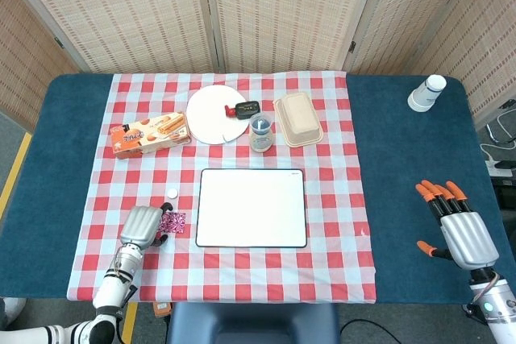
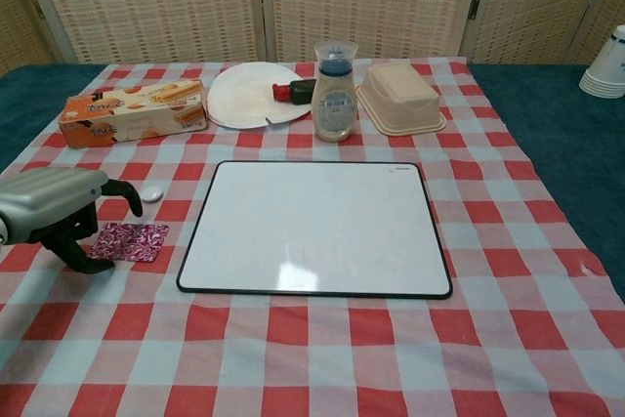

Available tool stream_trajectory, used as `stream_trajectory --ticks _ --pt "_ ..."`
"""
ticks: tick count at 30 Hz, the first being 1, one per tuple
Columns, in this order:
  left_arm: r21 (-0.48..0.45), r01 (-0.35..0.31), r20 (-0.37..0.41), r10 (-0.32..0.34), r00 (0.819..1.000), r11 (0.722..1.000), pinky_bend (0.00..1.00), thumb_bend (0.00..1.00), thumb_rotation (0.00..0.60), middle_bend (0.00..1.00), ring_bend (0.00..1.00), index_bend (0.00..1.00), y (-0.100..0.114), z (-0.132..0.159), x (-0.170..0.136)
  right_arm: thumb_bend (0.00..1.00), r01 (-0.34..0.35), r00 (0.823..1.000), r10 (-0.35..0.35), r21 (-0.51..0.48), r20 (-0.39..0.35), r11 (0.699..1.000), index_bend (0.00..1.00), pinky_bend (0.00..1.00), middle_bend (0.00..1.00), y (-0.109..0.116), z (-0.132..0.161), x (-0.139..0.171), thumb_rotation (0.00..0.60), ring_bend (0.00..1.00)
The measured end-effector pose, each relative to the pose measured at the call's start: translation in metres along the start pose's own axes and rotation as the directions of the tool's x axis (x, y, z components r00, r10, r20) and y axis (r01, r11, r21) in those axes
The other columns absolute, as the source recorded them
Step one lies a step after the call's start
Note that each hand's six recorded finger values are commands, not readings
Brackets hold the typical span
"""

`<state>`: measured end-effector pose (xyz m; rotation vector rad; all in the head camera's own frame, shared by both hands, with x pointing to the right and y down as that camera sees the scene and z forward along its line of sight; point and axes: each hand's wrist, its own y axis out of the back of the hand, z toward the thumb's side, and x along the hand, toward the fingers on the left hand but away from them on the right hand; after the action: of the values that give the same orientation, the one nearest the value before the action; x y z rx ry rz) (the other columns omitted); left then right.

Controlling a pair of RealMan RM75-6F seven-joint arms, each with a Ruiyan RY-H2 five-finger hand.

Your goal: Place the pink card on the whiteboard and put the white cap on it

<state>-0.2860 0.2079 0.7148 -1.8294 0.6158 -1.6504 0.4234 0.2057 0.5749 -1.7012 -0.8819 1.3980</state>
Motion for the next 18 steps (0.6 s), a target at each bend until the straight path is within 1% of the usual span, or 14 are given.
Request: stream_trajectory --ticks 11,18 --pt "-0.003 0.008 -0.004 -0.008 1.0 1.0 1.0 0.24 0.6 1.0 1.0 0.31 -0.001 -0.003 0.0039 0.0 -0.004 1.0 0.004 0.002 0.005 1.0 0.08 0.0 0.04 -0.0011 -0.0007 -0.0014 0.6 0.0" --pt "-0.005 0.001 -0.004 -0.001 1.0 1.0 1.0 0.24 0.6 1.0 1.0 0.31 0.0019 -0.003 0.0051 0.0 -0.004 1.0 0.004 0.002 0.007 1.0 0.08 0.0 0.04 -0.0011 -0.0012 -0.002 0.6 0.0"
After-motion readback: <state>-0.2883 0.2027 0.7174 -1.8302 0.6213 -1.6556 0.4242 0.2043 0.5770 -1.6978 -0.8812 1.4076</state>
